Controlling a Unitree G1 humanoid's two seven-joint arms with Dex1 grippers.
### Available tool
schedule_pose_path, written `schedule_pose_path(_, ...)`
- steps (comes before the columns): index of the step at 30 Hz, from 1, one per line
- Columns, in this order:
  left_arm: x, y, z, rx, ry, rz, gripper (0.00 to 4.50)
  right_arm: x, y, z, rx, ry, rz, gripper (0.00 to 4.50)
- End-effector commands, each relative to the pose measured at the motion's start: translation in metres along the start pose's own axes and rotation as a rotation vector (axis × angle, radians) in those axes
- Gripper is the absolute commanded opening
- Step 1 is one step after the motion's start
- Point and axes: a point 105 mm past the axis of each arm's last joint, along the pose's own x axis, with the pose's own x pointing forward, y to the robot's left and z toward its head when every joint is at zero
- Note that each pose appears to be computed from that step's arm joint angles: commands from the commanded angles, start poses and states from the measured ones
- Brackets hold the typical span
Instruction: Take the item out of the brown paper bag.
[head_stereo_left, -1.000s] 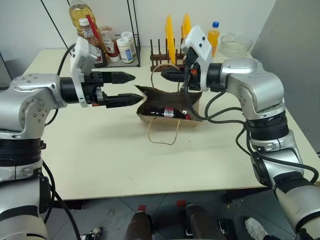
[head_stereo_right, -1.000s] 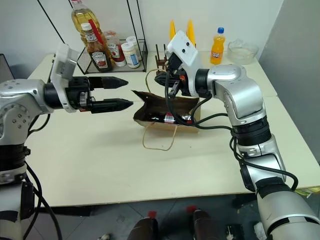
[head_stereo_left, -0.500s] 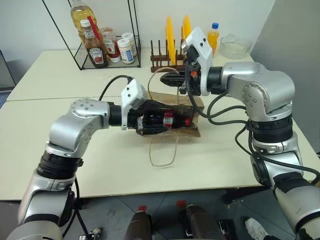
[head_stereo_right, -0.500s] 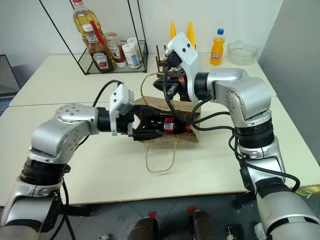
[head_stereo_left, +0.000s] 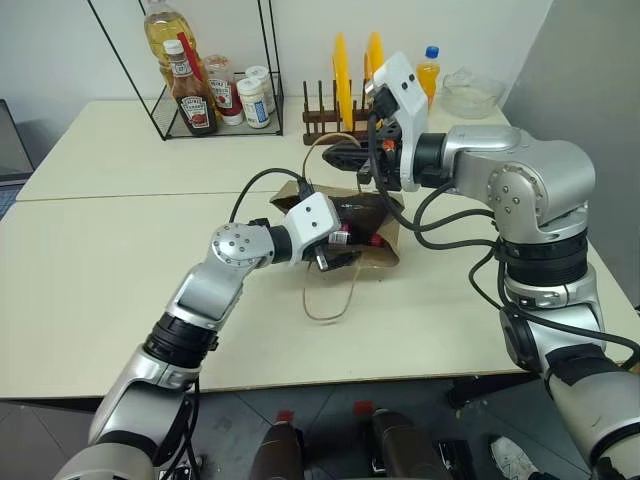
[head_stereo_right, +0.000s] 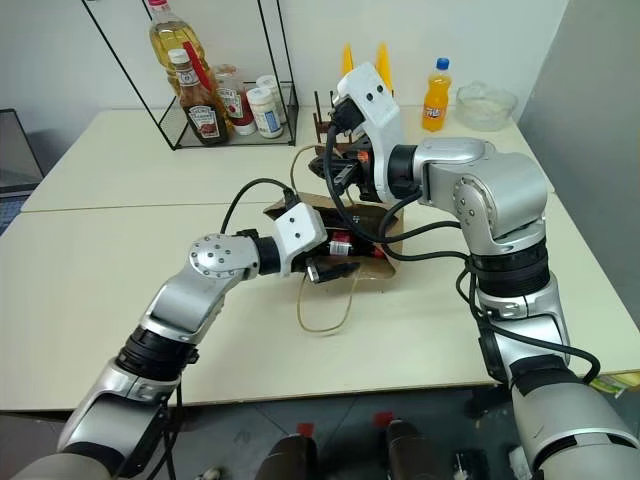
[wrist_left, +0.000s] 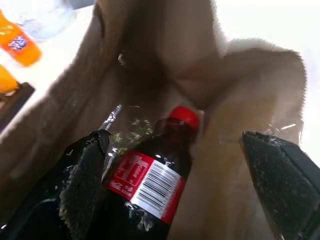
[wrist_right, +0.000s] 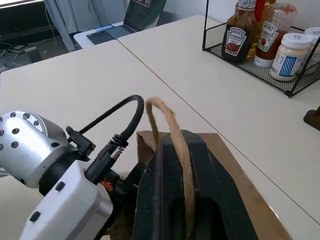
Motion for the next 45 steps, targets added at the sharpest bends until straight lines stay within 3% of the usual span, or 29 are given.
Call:
schedule_pose_path(1, 0.003, 0.003, 0.0, -0.051, 0.007, 0.047, 4.48, -0.005, 0.003, 0.018, -0.04, -0.062, 0.005, 0.0)
schedule_pose_path(7, -0.003, 0.0, 0.005, -0.304, -0.028, 0.005, 4.48, -0.006, 0.002, 0.016, -0.043, -0.054, -0.004, 0.0)
schedule_pose_path(14, 0.003, 0.005, -0.005, -0.13, 0.074, 0.039, 4.48, -0.005, 0.002, 0.015, -0.047, -0.052, -0.005, 0.0)
schedule_pose_path(27, 0.011, -0.002, 0.009, -0.044, 0.027, 0.053, 4.49, -0.003, -0.002, 0.011, -0.054, -0.041, -0.021, 0.0)
schedule_pose_path(32, 0.012, -0.006, 0.009, -0.06, 0.022, 0.03, 3.32, -0.004, -0.003, 0.01, -0.054, -0.038, -0.025, 0.0)
schedule_pose_path(42, 0.011, -0.014, 0.015, -0.055, -0.012, 0.007, 0.09, -0.003, -0.004, 0.008, -0.052, -0.037, -0.03, 0.0)
schedule_pose_path(45, 0.006, -0.017, 0.022, -0.029, -0.056, 0.0, 0.01, -0.003, -0.006, 0.007, -0.052, -0.035, -0.035, 0.0)
